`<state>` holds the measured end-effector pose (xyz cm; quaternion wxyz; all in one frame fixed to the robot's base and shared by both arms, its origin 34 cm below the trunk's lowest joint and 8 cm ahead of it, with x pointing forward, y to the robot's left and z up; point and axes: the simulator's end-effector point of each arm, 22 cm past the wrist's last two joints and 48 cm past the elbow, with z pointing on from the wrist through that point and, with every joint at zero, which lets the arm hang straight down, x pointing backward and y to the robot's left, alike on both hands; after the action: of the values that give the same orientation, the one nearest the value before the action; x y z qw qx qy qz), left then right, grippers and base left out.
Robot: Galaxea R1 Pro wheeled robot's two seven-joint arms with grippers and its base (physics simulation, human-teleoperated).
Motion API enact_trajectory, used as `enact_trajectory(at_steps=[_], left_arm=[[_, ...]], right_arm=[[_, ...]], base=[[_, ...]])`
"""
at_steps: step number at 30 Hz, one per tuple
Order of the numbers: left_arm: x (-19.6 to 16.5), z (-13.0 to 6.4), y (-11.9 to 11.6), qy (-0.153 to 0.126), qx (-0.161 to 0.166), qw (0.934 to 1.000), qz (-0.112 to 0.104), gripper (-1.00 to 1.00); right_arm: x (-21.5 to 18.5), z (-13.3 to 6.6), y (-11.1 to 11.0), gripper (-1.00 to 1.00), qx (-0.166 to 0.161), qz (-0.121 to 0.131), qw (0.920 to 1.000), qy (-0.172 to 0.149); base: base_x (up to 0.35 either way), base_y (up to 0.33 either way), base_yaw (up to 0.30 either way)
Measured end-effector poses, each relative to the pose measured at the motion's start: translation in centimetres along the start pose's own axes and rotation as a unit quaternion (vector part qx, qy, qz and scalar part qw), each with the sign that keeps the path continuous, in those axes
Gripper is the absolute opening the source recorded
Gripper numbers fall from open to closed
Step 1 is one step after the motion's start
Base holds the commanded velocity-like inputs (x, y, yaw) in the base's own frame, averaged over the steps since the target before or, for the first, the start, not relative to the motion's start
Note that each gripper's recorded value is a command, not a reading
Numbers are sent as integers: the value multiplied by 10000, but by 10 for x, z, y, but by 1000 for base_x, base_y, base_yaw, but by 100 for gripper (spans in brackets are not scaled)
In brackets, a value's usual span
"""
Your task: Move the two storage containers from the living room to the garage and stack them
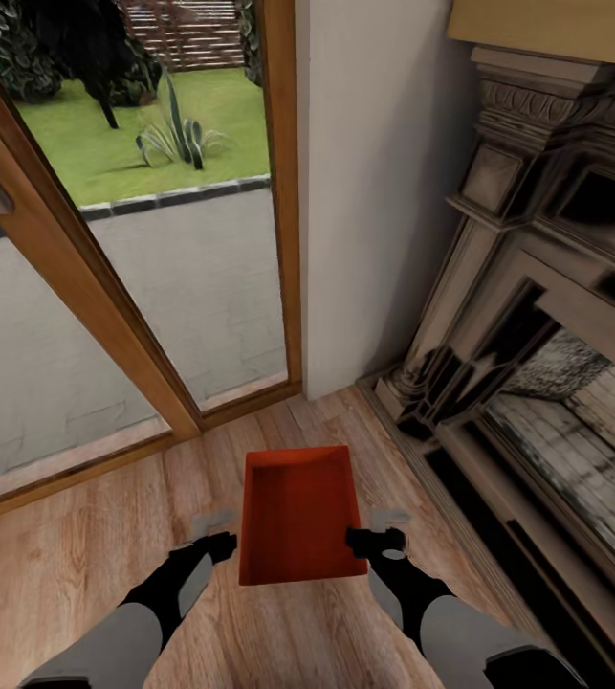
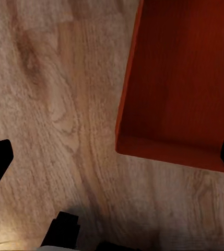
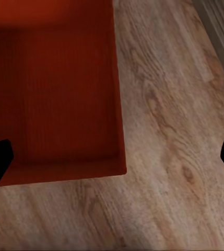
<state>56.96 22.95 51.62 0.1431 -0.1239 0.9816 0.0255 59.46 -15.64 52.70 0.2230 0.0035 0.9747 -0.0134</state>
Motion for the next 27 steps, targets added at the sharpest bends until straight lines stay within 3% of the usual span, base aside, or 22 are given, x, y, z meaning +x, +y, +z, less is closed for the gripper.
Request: enact_trajectory(at_steps=[2,7,17,27], left_arm=[[-10,-1,-3,-239,5,9997,61,100],[-18,-2,-2,-402,-34,9991,99,100],[-21,-3,6,-485,-320,9983,77,100],[-22,-3,6,-503,-339,9981,39,100]], right_arm=[[-2,0,3,100,-35,-21,10000,-36],[-3,0,4,100,-52,-46,10000,-65],[-6,-1,7,100,-76,-38,9999,-97],[-7,-1,7,100,-76,-37,9999,-119]], base=[[0,0,0],[0,0,0],[0,0,0],[0,0,0]])
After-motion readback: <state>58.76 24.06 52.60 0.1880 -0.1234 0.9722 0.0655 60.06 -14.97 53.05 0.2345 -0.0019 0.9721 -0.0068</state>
